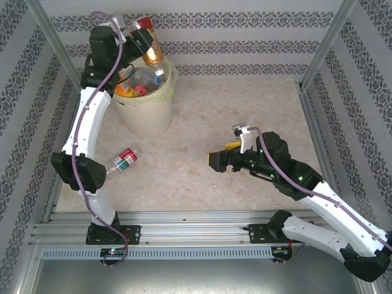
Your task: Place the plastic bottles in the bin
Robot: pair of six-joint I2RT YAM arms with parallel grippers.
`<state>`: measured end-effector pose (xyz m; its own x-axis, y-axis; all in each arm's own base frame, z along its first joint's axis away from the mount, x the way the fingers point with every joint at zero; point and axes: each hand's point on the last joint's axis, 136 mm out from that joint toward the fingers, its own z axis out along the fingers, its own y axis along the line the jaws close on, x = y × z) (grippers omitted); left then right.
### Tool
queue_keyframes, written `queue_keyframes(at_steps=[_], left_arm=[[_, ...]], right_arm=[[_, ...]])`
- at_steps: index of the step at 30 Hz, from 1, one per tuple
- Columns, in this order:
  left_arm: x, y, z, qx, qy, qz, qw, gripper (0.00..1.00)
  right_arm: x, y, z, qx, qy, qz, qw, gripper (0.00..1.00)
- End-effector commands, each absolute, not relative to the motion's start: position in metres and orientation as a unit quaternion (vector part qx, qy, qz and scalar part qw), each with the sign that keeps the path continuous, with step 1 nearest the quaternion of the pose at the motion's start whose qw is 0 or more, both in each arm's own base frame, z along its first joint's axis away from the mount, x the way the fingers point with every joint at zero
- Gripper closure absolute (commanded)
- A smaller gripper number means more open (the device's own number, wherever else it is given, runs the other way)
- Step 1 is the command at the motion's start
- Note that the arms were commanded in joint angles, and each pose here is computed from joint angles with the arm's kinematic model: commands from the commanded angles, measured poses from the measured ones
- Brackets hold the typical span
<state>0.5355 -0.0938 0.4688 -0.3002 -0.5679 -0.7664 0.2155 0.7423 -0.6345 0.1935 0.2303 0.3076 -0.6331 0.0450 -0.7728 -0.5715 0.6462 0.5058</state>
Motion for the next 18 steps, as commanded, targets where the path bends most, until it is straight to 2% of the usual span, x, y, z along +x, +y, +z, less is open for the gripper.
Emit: queue_keyframes(at_steps=[1, 7, 18], left_arm=[[0.536, -0.063, 0.484, -0.132, 0.716, -0.290, 0.621, 0.43], [0.540, -0.028, 0.456, -0.159, 0.744, -0.232, 0.606, 0.42], [0.547, -0.019, 0.399, -0.189, 0.793, -0.207, 0.542, 0.41]], right_arm=[[0.193, 0.229, 0.316, -0.156, 0.810, 0.391, 0.409, 0.02], [0.194, 0.228, 0.315, -0.154, 0.812, 0.389, 0.407, 0.03], [0.195, 0.232, 0.313, -0.156, 0.815, 0.390, 0.399, 0.03]])
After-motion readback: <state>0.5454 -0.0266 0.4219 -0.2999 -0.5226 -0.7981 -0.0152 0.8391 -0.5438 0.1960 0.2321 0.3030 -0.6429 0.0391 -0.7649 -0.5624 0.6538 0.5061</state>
